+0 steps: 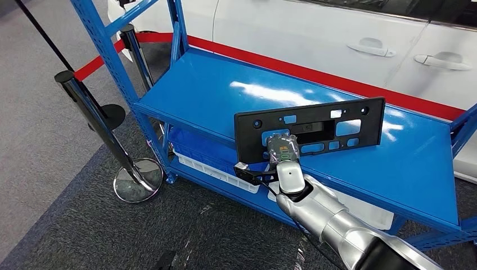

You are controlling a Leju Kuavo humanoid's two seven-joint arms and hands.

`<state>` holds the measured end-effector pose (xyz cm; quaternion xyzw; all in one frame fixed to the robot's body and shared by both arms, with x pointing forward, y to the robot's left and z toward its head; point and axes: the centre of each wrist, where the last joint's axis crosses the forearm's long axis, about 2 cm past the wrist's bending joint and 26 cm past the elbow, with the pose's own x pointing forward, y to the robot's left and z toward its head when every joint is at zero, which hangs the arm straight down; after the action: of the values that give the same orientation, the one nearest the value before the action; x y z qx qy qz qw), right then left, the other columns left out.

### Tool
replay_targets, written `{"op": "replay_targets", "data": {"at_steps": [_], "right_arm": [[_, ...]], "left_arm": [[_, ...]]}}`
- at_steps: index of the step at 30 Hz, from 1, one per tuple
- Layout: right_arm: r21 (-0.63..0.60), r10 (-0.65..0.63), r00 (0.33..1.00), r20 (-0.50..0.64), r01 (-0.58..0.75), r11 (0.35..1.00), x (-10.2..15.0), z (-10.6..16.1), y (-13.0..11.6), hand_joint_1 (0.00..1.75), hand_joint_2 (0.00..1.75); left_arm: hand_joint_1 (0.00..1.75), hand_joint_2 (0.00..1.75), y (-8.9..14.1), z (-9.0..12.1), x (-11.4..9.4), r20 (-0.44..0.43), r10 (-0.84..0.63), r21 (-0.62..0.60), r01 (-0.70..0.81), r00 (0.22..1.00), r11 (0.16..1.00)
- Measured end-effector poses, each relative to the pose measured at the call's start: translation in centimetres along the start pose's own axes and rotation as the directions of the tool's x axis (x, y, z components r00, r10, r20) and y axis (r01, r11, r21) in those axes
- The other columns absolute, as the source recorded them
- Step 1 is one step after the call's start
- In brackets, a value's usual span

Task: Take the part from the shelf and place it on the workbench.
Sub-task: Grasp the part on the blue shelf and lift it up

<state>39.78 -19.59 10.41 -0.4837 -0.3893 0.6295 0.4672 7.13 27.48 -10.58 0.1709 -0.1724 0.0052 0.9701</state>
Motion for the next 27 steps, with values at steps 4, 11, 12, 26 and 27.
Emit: {"op": "replay_targets", "data": {"at_steps": [4,11,12,26,27], "right_arm": [[0.002,-0.011,1.0,0.011,0.011,1.0,-0.2,0.0,0.2,1.75,1.75],[-0.173,-0.147,0.979,0.138,0.17,0.97,1.0,0.3,-1.6,1.75,1.75],[-0.215,-0.17,0.973,0.158,0.202,0.956,1.4,0.5,-2.5,1.75,1.75],[-0.587,-0.145,0.929,0.34,0.33,0.739,2.3,7.3,-9.5,1.75,1.75],[-0.613,-0.138,0.928,0.346,0.335,0.716,2.1,7.9,-10.0,1.75,1.75]], "left_arm": [[0.0,0.0,0.0,0.0,0.0,0.0,-0.001,0.002,0.001,1.0,1.0],[0.0,0.0,0.1,0.0,0.0,0.067,0.001,0.052,-0.005,0.998,0.999],[0.0,0.0,0.2,0.0,0.0,0.093,0.0,0.065,-0.006,0.996,0.998],[0.0,0.0,0.2,0.0,1.0,0.333,-0.101,0.205,0.032,0.938,0.978],[0.0,0.0,0.1,0.0,1.3,0.349,-0.108,0.21,0.035,0.931,0.977]]}}
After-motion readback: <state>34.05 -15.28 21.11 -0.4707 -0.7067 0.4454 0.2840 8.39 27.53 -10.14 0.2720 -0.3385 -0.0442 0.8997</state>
